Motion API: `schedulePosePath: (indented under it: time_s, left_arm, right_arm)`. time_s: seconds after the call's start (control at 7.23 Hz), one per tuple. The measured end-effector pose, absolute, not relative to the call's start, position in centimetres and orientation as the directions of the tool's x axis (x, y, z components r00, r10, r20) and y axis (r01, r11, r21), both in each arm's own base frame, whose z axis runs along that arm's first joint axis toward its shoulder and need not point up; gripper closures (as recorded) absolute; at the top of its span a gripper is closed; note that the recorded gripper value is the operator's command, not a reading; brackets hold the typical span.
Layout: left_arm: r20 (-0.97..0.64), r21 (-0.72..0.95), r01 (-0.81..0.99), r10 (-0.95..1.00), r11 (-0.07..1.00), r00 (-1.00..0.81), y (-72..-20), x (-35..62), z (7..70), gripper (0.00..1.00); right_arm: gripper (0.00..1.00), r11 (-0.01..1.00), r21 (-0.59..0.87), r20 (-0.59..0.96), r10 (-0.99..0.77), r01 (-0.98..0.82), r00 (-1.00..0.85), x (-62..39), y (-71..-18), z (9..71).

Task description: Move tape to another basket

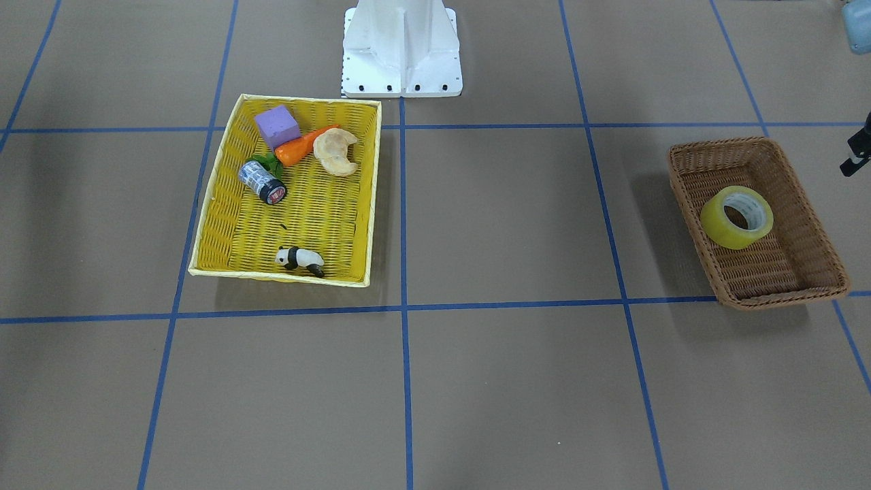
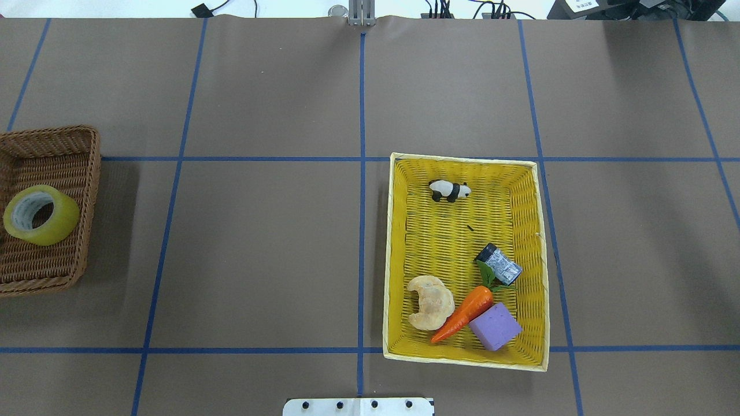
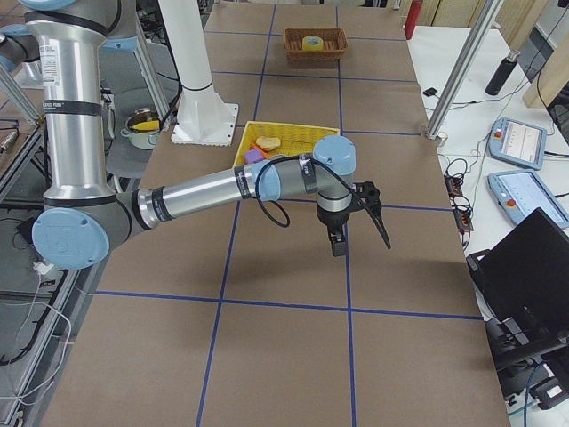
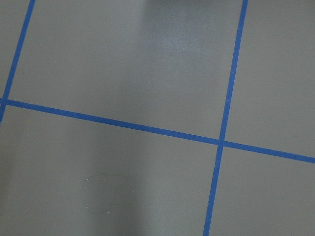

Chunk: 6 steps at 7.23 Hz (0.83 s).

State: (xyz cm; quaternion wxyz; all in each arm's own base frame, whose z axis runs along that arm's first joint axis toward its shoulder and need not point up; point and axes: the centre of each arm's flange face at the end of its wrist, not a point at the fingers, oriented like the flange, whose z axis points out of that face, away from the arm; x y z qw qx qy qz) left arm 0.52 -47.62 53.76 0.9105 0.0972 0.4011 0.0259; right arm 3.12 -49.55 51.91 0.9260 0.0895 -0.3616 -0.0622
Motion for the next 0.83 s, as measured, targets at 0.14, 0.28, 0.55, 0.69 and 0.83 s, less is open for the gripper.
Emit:
schedulePosePath:
  time_s: [0.14, 0.28, 0.55, 0.69, 0.83]
  left_arm:
    - [-0.725, 0.2, 0.031, 0.127, 0.979, 0.676, -47.64, 0.52, 53.68, 0.02]
    - [-0.726, 0.201, 0.031, 0.127, 0.979, 0.676, -47.66, 0.53, 53.63, 0.02]
    - [-0.726, 0.202, 0.031, 0.128, 0.979, 0.676, -47.7, 0.54, 53.59, 0.02]
    - [-0.725, 0.203, 0.031, 0.129, 0.979, 0.677, -47.81, 0.54, 53.55, 0.02]
    - [-0.722, 0.206, 0.031, 0.131, 0.978, 0.679, -48.01, 0.55, 53.45, 0.02]
  right_arm:
    - [0.0, 0.976, 0.211, 0.657, -0.18, 0.051, 0.732, 3.11, -49.56, 51.93]
    - [0.0, 0.976, 0.211, 0.657, -0.181, 0.052, 0.732, 3.1, -49.56, 51.94]
    - [0.0, 0.976, 0.211, 0.657, -0.18, 0.051, 0.732, 3.12, -49.54, 51.95]
    - [0.0, 0.977, 0.209, 0.657, -0.179, 0.051, 0.732, 3.13, -49.53, 52.04]
    - [0.0, 0.977, 0.208, 0.657, -0.178, 0.051, 0.732, 3.13, -49.53, 52.07]
